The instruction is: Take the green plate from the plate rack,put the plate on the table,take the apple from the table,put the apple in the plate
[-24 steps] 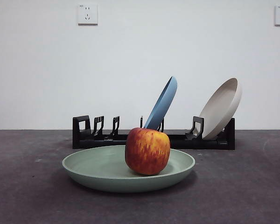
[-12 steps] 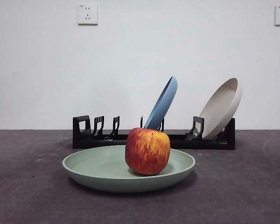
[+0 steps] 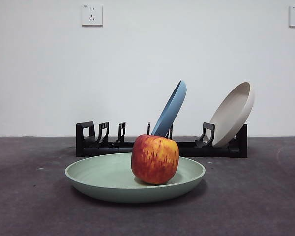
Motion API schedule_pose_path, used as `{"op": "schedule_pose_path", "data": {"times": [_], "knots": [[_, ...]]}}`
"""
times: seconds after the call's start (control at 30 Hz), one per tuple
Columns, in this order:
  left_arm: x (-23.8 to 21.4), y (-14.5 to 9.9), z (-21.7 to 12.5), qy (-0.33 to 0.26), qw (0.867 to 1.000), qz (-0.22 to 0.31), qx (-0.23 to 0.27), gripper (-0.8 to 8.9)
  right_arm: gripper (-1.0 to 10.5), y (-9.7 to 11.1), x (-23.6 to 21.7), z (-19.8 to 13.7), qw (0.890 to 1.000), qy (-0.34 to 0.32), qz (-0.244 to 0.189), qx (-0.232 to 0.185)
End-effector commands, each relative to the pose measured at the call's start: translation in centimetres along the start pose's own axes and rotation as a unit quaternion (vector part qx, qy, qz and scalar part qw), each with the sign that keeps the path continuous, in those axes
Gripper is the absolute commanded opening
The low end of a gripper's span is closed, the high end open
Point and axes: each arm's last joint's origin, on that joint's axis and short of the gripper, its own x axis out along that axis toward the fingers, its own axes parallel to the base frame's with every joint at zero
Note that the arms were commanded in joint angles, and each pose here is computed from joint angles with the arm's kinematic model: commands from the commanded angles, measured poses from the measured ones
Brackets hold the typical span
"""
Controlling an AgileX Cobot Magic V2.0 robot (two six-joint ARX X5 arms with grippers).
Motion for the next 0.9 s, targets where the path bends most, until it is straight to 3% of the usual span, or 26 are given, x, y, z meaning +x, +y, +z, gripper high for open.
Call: {"op": "schedule_pose_path", "data": {"times": [0.03,0.13,0.43,0.9], "knots": [[-1.5,-0.4,-4.2,0.002,0.999,0.035,0.004,-0.03,0.0,0.0,0.2,-0.1,1.000,0.002,-0.001,0.003],[-2.8,-0.9,-8.2,0.018,0.998,0.064,0.006,-0.03,0.0,0.0,0.2,-0.1,1.000,0.002,-0.001,0.003],[-5.9,-2.5,-18.2,0.078,0.989,0.116,-0.057,-0.03,0.0,0.0,0.2,-0.1,1.000,0.001,-0.001,0.003],[-7.2,-4.2,-26.6,0.134,0.979,0.124,-0.090,-0.03,0.0,0.0,0.2,-0.1,1.000,0.002,-0.001,0.003]]}}
